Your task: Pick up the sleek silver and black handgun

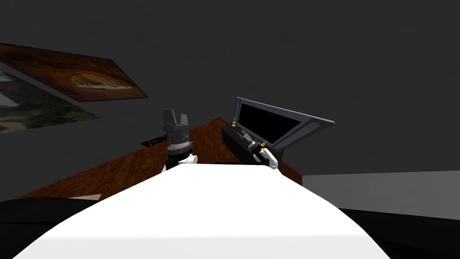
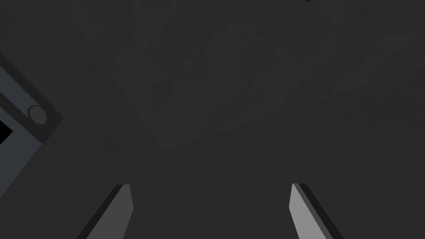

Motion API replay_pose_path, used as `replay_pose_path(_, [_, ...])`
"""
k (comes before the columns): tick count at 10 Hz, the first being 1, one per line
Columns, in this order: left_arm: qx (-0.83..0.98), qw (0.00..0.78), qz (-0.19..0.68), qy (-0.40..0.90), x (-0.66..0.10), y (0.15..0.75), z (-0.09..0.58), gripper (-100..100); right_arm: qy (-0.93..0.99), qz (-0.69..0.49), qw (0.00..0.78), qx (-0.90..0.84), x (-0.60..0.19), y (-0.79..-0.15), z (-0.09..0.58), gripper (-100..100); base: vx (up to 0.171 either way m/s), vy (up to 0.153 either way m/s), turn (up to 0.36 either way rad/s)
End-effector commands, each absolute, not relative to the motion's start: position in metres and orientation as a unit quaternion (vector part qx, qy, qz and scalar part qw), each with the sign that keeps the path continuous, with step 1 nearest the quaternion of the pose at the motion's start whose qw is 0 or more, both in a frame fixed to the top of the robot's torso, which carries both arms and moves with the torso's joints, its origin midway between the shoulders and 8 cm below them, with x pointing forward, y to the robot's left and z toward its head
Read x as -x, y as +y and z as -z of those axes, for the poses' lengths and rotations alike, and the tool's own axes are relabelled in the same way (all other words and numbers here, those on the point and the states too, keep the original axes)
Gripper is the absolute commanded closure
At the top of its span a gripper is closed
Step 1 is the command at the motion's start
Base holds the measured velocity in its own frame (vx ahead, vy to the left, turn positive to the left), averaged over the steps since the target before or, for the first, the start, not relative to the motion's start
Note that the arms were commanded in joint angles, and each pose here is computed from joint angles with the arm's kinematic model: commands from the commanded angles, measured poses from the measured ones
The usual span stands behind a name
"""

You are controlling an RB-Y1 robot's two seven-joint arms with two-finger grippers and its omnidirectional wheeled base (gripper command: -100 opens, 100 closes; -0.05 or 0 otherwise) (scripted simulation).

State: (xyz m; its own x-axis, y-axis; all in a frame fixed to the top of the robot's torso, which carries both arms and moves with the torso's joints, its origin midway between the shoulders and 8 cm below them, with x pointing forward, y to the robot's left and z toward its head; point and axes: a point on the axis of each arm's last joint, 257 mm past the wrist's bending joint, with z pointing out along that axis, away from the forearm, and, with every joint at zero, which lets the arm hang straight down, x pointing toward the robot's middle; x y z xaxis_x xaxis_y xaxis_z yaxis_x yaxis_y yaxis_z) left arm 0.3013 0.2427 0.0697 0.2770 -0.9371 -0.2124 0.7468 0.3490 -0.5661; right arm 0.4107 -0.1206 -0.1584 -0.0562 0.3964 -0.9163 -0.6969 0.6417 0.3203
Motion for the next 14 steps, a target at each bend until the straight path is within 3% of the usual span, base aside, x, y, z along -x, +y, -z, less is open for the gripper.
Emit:
replay_pose_path(1, [0.181,0.778,0.541,0.262,-0.301,0.243,-0.07,0,0.625,-0.379,0.661,0.17,-0.412,-0.117,0.184,-100,0.011,0.003,0.127])
replay_pose_path(14, [0.181,0.778,0.541,0.263,-0.301,0.243,-0.07,0,0.72,-0.208,0.514,0.417,-0.396,-0.171,0.37,-100,0.014,-0.004,0.103])
